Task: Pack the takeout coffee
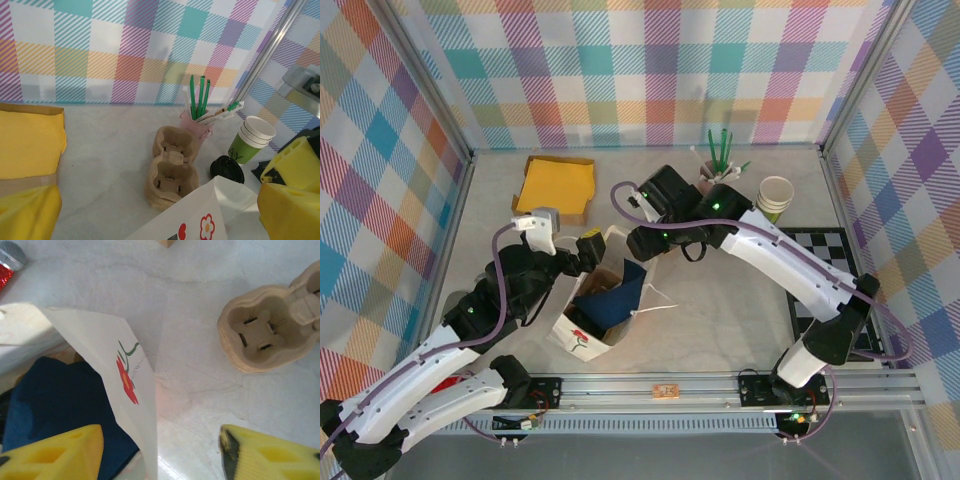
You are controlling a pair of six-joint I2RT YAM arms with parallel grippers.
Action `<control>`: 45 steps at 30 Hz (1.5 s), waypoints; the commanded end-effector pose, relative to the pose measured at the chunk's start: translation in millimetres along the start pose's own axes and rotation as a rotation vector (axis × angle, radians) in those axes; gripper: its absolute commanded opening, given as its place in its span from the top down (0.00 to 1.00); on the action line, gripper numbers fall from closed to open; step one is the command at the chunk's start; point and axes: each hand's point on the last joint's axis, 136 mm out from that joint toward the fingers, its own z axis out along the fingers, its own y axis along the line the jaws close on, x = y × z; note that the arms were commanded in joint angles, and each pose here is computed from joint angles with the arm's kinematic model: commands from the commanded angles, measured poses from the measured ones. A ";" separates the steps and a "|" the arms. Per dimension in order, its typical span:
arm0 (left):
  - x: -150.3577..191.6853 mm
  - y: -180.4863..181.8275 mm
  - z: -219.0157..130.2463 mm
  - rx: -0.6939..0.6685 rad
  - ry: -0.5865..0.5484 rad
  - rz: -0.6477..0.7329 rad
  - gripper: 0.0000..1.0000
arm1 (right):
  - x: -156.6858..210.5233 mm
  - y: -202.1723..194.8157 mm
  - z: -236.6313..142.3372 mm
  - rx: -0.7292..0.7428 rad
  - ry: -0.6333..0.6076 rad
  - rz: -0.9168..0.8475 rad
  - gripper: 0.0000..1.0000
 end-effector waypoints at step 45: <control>-14.5 -28.7 7.8 0.139 0.211 -0.332 0.20 | -17.8 -2.6 -7.8 0.058 0.032 -0.028 1.00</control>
